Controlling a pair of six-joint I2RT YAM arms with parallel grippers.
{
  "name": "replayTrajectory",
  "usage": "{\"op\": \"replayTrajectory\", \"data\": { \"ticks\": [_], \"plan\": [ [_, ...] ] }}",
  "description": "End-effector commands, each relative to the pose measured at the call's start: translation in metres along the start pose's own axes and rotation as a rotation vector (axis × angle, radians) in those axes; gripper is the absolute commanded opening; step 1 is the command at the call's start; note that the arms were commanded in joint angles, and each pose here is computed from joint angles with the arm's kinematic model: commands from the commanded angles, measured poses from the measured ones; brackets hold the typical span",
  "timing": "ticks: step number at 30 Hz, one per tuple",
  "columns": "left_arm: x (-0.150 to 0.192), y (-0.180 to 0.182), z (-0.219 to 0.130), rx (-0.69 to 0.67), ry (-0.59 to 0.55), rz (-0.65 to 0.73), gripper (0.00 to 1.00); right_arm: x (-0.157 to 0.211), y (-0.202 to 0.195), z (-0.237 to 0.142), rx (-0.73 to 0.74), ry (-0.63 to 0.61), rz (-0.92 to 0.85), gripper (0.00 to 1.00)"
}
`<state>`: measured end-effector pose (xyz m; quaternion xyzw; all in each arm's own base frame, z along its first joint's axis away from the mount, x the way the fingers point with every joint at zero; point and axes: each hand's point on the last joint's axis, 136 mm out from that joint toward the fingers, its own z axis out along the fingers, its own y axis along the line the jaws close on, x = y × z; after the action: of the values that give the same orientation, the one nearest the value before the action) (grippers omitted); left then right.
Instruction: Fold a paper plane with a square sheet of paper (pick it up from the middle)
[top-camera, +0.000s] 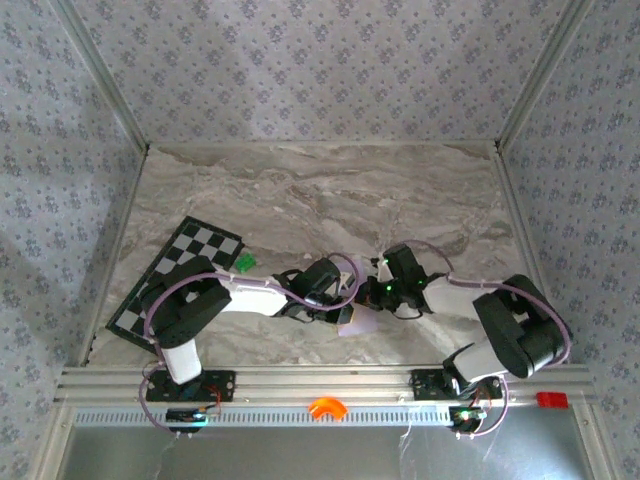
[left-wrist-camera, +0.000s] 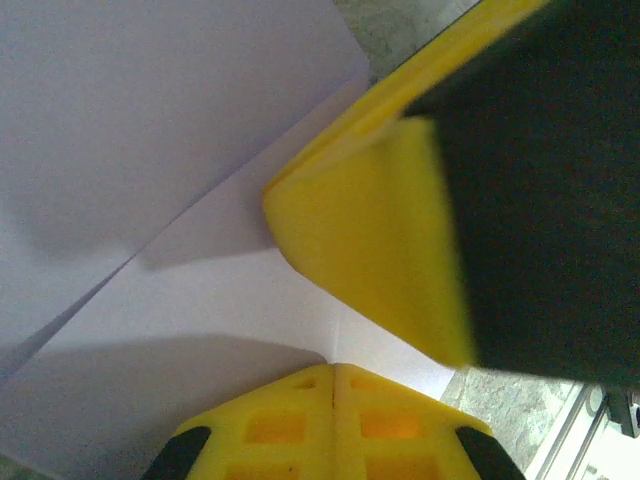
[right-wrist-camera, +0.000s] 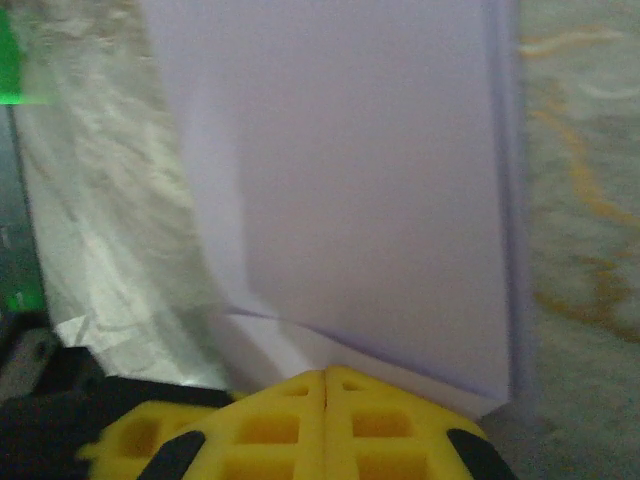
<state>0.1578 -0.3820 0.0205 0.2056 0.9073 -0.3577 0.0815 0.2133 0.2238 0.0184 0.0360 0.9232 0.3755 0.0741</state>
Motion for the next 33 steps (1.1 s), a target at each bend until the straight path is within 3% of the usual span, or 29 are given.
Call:
{"op": "replayTrajectory", "data": {
  "ticks": [1, 8, 16, 23, 33],
  "plan": [
    [0.035, 0.041, 0.005, -0.136, 0.131, -0.045, 0.0, -0.001, -0.023, 0.0, 0.037, 0.002, 0.064, 0.04],
    [0.036, 0.041, 0.005, -0.134, 0.129, -0.048, 0.0, -0.025, -0.044, -0.02, 0.0, -0.066, 0.144, 0.04],
    [0.032, 0.037, 0.004, -0.118, 0.111, -0.052, 0.0, -0.035, -0.014, -0.037, -0.046, -0.136, 0.061, 0.09],
    [0.034, 0.038, 0.005, -0.098, 0.094, -0.072, 0.0, -0.011, 0.005, -0.02, -0.072, -0.062, 0.017, 0.08],
    [0.025, 0.016, 0.001, -0.027, 0.098, -0.057, 0.03, 0.013, -0.044, -0.004, 0.093, -0.005, 0.092, 0.02]
  ]
}}
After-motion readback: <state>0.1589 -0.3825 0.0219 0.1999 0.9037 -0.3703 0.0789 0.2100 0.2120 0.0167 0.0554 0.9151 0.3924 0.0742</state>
